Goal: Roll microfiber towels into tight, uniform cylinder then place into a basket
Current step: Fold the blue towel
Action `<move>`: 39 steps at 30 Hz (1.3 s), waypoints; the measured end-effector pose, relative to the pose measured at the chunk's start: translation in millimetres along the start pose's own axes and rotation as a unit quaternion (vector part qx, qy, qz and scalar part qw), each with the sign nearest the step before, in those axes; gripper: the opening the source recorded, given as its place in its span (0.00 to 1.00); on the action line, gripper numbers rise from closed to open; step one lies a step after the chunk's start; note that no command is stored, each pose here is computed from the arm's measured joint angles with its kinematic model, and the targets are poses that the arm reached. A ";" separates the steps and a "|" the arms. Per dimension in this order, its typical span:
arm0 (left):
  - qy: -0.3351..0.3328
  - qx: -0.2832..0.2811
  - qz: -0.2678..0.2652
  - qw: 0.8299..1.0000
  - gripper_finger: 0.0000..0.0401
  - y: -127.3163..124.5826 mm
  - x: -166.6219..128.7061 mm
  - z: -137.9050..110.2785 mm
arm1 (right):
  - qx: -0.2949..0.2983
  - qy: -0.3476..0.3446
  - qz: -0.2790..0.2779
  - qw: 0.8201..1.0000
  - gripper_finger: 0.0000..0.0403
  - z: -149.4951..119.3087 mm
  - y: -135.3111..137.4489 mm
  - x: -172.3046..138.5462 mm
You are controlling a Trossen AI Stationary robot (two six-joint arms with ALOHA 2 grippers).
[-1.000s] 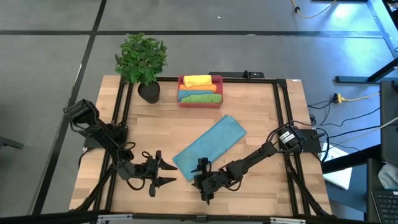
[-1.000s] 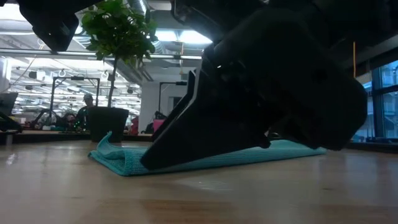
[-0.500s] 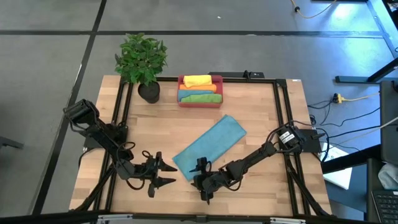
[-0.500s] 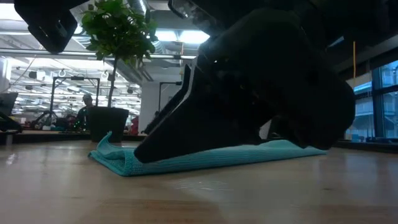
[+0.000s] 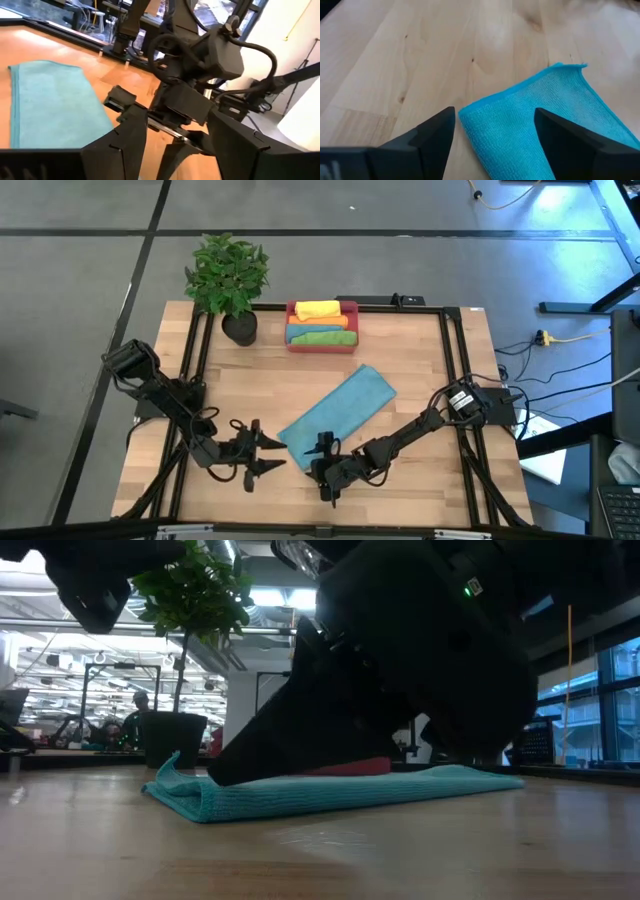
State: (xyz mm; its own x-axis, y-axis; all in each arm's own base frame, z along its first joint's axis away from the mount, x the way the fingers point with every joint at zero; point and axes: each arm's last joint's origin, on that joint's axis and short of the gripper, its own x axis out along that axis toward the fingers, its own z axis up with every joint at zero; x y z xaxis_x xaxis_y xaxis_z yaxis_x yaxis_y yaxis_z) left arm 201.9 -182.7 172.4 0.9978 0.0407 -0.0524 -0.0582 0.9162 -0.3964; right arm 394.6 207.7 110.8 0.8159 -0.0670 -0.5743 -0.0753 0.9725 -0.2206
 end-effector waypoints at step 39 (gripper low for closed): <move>0.001 0.055 -0.001 0.998 0.50 1.3 1.8 0.7 | -0.037 0.007 -0.032 0.999 0.68 1.2 -21.7 9.7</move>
State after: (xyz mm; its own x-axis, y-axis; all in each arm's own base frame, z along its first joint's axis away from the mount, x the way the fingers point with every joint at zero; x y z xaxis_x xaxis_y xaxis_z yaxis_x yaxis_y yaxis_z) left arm 203.6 -181.2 172.4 0.9979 0.0377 -0.0524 -0.0515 0.9548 -0.2928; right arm 404.9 186.3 110.9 0.8127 -0.1327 -0.5674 -0.0655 0.9468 -0.3152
